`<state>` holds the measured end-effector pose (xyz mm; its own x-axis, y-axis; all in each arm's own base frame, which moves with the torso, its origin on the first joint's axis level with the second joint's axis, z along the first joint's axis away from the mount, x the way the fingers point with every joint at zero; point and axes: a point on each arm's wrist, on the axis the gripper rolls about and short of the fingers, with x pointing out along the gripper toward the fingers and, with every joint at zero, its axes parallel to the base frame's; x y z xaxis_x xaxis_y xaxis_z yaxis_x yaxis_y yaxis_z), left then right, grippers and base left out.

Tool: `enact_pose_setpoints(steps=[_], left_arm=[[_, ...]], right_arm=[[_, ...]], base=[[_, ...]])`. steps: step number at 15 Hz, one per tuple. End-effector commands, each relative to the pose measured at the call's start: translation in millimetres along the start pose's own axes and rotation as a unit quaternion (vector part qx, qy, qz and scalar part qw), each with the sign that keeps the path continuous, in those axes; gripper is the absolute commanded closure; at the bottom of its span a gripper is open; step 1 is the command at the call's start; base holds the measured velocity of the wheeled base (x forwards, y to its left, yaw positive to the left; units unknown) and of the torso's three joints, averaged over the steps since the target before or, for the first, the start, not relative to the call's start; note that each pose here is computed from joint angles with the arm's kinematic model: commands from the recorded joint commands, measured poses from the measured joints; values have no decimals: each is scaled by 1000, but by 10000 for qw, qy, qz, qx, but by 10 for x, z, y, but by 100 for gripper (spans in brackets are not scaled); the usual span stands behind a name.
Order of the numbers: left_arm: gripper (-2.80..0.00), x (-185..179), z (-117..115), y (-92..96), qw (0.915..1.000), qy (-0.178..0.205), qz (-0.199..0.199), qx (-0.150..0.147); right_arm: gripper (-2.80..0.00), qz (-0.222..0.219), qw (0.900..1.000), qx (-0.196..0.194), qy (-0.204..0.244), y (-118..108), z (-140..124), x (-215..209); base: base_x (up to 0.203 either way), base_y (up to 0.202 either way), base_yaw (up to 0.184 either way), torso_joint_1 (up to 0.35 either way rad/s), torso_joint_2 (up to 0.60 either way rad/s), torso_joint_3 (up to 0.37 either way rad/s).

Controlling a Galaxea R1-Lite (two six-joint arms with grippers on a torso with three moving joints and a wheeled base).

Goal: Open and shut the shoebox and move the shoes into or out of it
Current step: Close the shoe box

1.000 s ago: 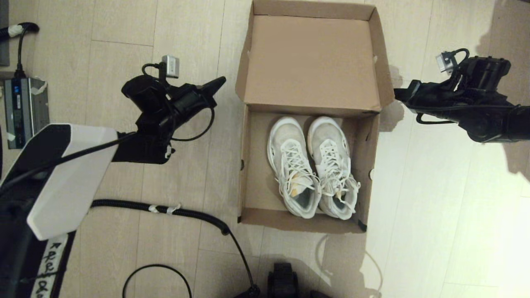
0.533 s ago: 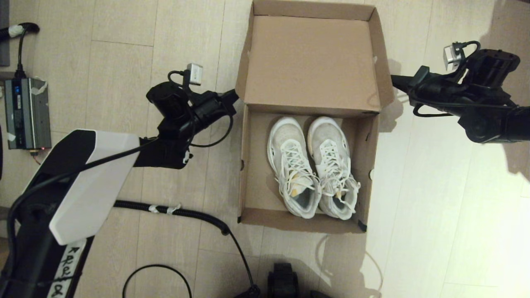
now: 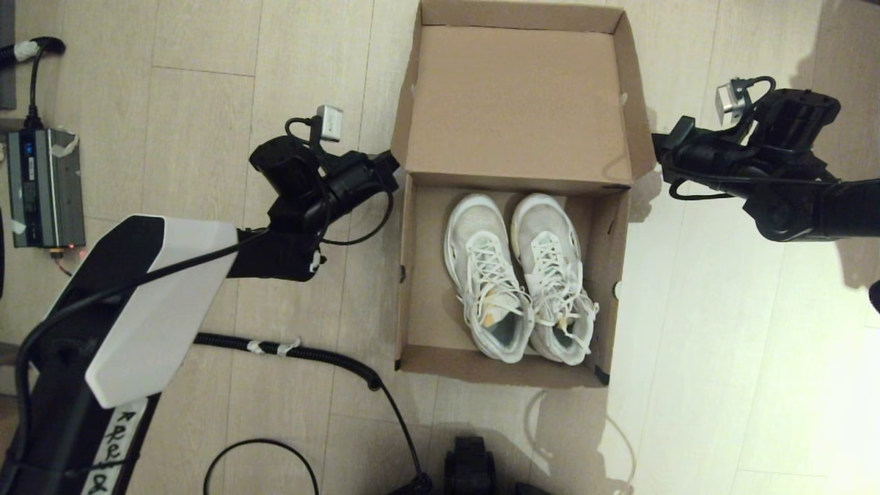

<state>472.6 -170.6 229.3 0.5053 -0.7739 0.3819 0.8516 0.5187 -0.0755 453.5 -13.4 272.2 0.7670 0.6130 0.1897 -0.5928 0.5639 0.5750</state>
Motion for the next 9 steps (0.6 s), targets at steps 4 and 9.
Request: enact_pose_setpoints(steps=[4, 9], left_arm=[[0, 7, -7, -12, 10000, -8, -30, -6], [0, 8, -3, -13, 10000, -15, -33, -1]], right_arm=[[0, 179, 9985, 514, 33, 23, 15, 18], [0, 1219, 9813, 1491, 55, 164, 131, -27]], base=[[0, 0, 0, 0, 0, 0], [0, 0, 0, 0, 0, 0]])
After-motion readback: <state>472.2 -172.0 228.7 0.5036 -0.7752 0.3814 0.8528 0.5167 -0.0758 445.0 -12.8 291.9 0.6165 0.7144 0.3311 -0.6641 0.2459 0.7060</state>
